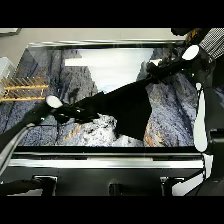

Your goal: Fold the clothes and pants, and hang the long-sleeved shirts on hangers.

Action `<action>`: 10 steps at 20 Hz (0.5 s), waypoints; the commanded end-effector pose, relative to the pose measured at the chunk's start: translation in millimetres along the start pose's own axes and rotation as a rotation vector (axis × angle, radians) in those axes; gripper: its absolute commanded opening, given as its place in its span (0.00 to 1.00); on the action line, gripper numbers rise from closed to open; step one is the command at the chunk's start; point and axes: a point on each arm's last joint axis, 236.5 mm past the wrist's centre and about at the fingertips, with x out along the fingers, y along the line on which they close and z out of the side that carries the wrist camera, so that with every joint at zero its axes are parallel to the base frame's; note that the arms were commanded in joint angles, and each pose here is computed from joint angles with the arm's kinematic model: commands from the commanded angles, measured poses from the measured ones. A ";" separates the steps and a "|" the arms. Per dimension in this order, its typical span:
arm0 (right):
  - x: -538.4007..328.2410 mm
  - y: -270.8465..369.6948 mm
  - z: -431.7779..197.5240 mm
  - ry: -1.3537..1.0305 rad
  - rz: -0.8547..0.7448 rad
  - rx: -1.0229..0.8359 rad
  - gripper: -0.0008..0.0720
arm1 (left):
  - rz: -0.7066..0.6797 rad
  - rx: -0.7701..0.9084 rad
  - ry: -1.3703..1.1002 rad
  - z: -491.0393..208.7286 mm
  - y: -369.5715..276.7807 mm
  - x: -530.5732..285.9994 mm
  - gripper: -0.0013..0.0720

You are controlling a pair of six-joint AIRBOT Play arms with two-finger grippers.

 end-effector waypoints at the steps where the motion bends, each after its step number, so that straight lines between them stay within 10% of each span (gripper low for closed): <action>1: -0.6 -1.9 -8.3 0.037 -0.003 -0.011 0.05 | -0.069 -0.055 0.006 -20.1 -29.5 57.5 0.75; 10: -1.3 -4.4 -20.0 0.087 -0.012 -0.030 0.05 | -0.031 -0.069 0.076 -41.9 -20.1 104.2 0.75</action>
